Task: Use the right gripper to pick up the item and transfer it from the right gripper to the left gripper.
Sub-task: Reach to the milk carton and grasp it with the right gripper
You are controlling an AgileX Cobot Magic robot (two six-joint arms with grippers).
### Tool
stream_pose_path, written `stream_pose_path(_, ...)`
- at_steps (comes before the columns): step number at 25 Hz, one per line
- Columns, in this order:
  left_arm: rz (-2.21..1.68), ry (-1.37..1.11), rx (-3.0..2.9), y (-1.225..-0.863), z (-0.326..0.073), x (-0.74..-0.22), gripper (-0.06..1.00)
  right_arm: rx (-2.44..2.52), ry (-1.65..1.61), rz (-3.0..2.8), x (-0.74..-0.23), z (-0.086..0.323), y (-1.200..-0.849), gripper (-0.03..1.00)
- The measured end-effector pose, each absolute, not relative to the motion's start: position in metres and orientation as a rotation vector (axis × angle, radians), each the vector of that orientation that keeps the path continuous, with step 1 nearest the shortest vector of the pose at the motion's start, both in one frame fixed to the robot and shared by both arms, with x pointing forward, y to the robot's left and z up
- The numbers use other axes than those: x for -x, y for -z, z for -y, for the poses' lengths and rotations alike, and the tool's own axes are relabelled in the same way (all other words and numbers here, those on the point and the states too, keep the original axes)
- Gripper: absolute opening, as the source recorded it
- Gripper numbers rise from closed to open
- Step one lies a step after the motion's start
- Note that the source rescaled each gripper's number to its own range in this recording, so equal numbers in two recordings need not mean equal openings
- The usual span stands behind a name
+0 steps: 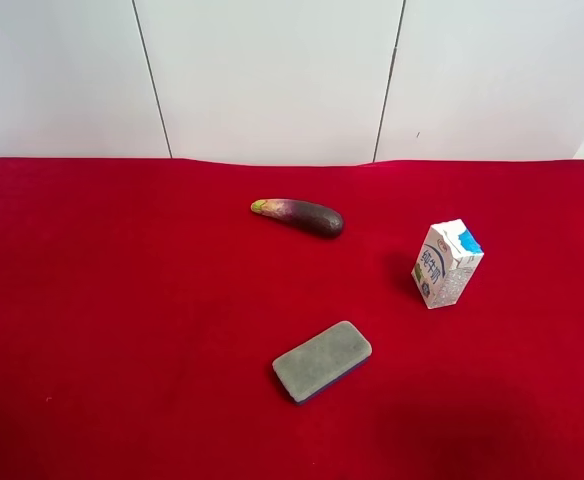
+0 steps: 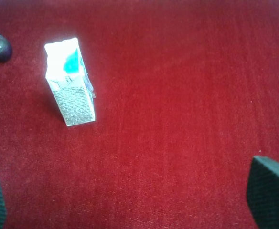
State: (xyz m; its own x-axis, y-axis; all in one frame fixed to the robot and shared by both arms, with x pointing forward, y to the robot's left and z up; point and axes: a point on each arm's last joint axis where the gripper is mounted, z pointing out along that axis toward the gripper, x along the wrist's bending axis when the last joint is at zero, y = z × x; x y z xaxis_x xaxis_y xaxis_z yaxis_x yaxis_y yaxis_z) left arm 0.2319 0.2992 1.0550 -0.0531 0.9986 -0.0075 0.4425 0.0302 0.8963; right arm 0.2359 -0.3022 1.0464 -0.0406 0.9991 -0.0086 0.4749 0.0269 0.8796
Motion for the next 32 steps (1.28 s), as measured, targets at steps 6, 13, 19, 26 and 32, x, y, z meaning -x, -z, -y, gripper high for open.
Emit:
stream_pose_path(6,-1.589,-0.979,-1.499,-1.0550,-0.2992,-0.2319,1.00,-1.531,-0.947,-1.603,-0.2359,0.3022,-1.0464,1.00)
stream_pose_path(13,-1.589,-0.979,-1.499,-1.0550,-0.2992,-0.2319,1.00,-1.531,-0.947,-1.603,-0.2359,0.3022,-1.0464,1.00)
stream_pose_path(19,-1.589,-0.979,-1.499,-1.0550,-0.2992,-0.2319,1.00,-1.531,-0.947,-1.603,-0.2359,0.3022,-1.0464,1.00)
stream_pose_path(26,-1.589,-0.979,-1.499,-1.0550,-0.2992,-0.2319,1.00,-1.531,-0.947,-1.603,-0.2359,0.3022,-1.0464,1.00)
stream_pose_path(32,-1.589,-0.979,-1.499,-1.0550,-0.2992,-0.2319,1.00,-1.542,-0.936,-1.614,-0.2368,0.3021,-1.0493,1.00)
